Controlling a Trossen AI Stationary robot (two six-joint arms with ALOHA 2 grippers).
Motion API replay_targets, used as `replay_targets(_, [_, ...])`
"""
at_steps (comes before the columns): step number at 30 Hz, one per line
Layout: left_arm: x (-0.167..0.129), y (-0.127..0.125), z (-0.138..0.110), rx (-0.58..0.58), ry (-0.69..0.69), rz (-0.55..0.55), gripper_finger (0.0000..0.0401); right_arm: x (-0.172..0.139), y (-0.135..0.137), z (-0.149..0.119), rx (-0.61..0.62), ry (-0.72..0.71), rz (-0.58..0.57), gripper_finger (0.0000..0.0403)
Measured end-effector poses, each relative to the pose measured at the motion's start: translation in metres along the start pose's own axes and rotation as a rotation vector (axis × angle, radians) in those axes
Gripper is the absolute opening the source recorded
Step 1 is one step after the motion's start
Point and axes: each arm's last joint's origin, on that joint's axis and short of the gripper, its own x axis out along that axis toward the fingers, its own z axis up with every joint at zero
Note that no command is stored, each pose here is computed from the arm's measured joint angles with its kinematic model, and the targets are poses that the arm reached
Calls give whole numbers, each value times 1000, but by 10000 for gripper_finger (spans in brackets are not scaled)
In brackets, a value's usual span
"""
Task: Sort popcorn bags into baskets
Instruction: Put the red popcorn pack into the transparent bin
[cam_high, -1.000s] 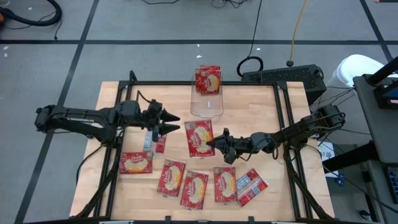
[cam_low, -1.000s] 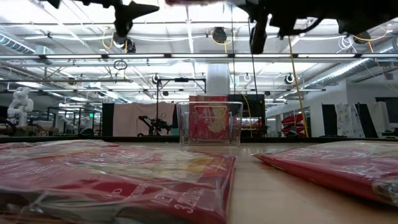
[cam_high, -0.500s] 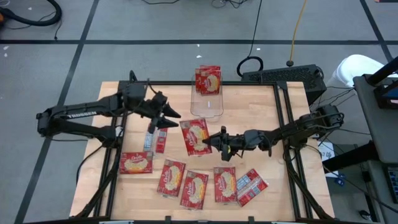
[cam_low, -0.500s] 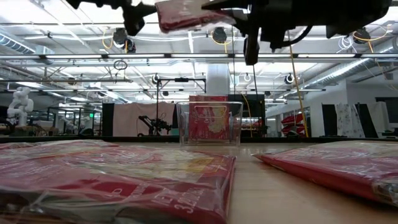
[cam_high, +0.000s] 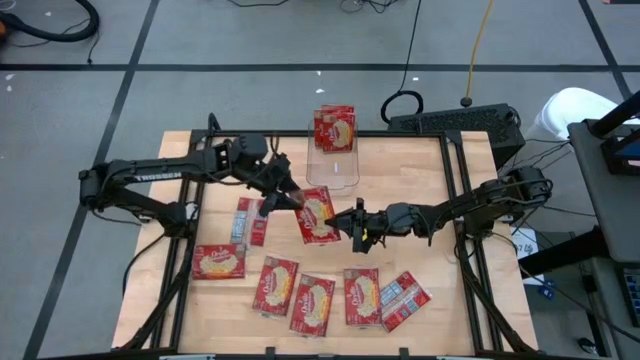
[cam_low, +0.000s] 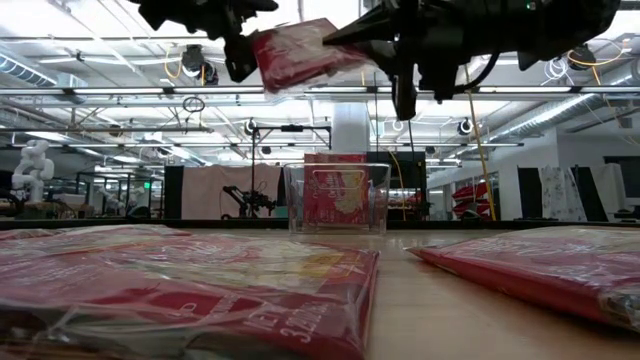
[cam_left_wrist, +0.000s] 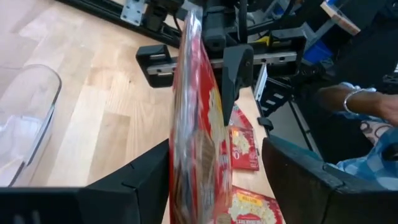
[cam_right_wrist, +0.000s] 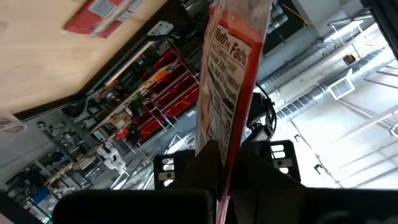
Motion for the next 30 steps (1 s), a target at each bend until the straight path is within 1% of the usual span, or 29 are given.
replay_targets(4, [0,1,0,14,1,4,241,0,1,2,-5,-15,13,11])
replay_targets(6, [0,2,0,13,1,6,228,0,1,2,-5,-15,11,11])
replay_targets(9, [0,3,-1,36,10,27,187,0,2,1,-5,-14,13,11])
replay_targets(16, [0,3,-3,70,24,39,64,1,5,-1,-7,-7,28,11])
replay_targets(18, [-1,4,-3,80,25,40,30,1,6,-1,-9,3,49,17])
replay_targets(19, [-1,4,-3,83,23,42,20,1,7,-1,-11,4,58,22])
replay_targets(21, [-2,5,-2,86,21,46,17,1,7,-1,3,11,72,40])
replay_targets(23, [-3,7,-2,87,18,54,27,1,7,-1,43,18,78,62])
replay_targets(25, [-4,9,-2,94,16,56,35,0,5,1,117,23,78,84])
replay_targets(28, [-9,10,0,117,5,52,33,-2,2,4,280,64,105,114])
replay_targets(30, [-15,9,2,142,-16,46,23,-3,-1,6,427,102,122,131])
